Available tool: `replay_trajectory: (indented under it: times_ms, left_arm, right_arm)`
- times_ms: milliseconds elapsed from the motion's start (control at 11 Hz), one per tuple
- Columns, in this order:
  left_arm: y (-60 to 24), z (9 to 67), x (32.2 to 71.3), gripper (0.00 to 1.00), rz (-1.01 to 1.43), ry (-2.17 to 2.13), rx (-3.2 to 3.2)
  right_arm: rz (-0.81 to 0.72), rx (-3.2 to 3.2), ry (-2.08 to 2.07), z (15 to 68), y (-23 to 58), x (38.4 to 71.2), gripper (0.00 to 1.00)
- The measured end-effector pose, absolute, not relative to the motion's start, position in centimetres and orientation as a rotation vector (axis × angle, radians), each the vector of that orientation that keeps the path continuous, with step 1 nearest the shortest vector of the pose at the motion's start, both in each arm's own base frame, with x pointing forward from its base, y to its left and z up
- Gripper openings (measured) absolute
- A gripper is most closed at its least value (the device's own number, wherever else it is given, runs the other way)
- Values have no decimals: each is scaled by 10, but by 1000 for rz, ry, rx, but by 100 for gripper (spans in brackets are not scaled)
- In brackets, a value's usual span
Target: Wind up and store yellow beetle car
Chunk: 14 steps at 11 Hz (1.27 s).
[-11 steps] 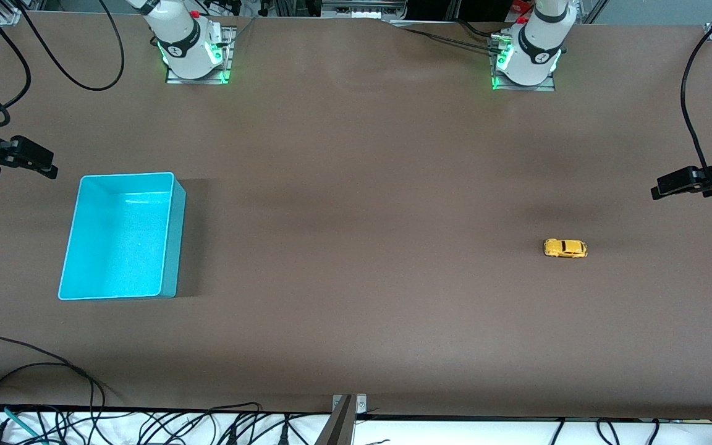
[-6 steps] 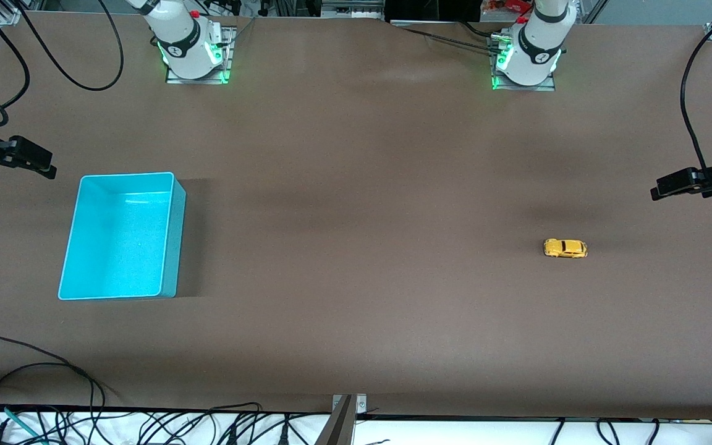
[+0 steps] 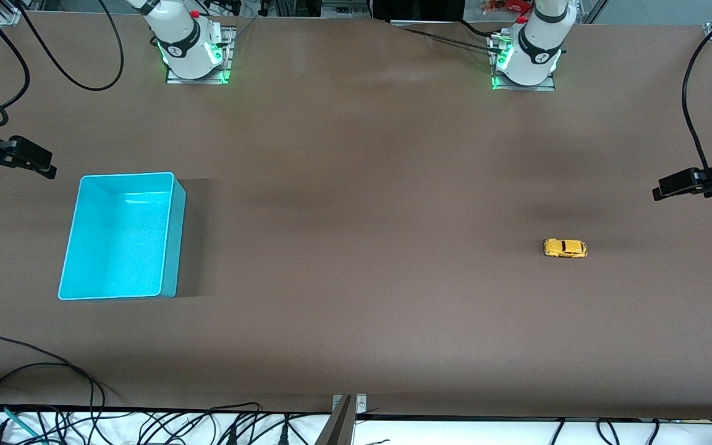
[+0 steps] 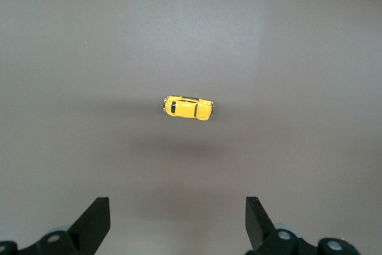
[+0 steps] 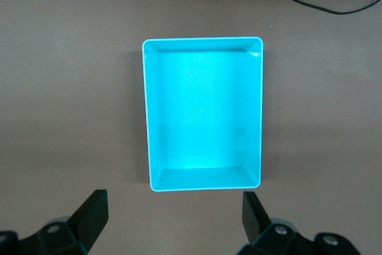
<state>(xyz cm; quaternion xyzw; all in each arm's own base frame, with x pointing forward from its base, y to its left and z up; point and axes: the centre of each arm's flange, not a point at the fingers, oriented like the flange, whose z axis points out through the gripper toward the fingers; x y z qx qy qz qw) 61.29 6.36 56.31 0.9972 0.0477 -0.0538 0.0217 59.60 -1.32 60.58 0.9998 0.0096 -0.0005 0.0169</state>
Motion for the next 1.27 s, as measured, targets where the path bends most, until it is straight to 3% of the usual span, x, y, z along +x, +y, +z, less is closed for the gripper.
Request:
replay_trajectory:
  times_ms: [1269]
  left_arm:
    - [80,548,613,100,-215,294,3077]
  right_arm:
    - [-1,3108,29,606,-14,596,100]
